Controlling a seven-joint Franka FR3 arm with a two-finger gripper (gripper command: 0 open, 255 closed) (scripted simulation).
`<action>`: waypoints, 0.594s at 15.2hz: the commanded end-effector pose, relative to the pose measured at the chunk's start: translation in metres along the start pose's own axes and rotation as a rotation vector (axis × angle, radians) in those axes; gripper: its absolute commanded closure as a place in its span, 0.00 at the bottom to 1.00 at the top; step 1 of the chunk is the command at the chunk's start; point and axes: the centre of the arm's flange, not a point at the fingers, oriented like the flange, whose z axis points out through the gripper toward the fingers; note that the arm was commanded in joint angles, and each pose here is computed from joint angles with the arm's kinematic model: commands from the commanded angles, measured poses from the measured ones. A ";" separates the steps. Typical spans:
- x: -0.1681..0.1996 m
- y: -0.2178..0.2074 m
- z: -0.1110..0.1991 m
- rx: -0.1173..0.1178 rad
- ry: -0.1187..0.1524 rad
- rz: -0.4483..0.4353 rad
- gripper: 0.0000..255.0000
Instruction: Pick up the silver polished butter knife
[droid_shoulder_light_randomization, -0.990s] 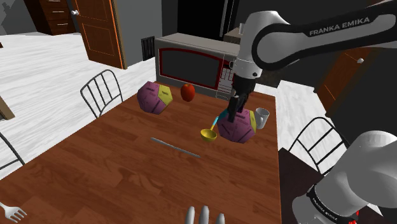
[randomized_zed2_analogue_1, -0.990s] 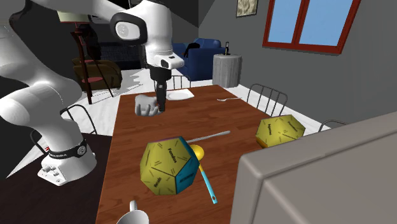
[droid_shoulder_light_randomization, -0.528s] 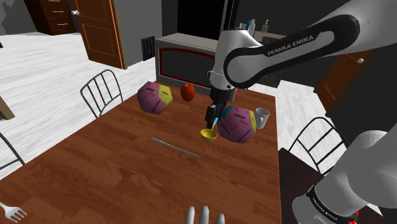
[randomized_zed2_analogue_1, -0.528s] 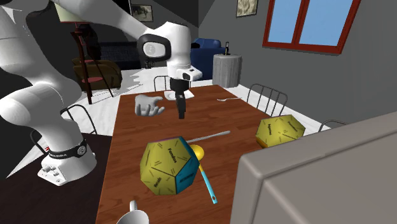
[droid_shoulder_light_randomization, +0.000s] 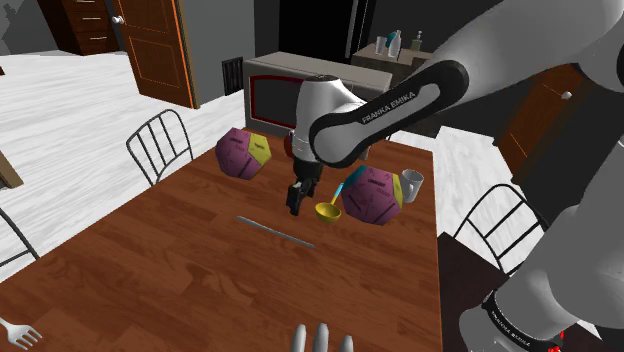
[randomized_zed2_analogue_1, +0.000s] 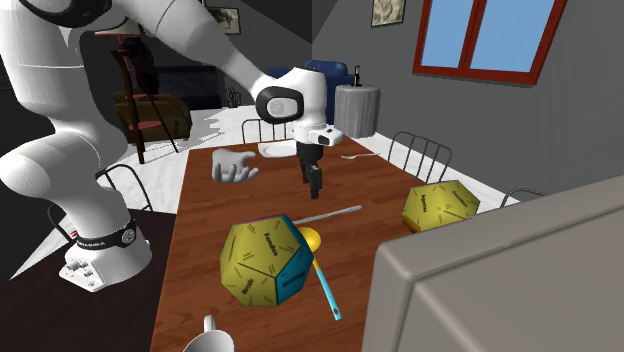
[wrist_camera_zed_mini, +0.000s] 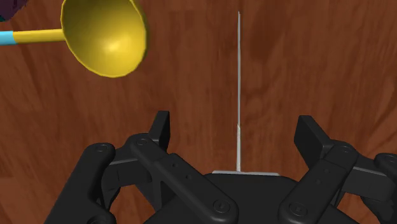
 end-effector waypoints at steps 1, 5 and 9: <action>0.020 -0.008 0.015 -0.008 0.008 -0.018 0.00; 0.059 -0.022 0.047 -0.025 0.023 -0.054 0.00; 0.089 -0.035 0.071 -0.038 0.035 -0.083 0.00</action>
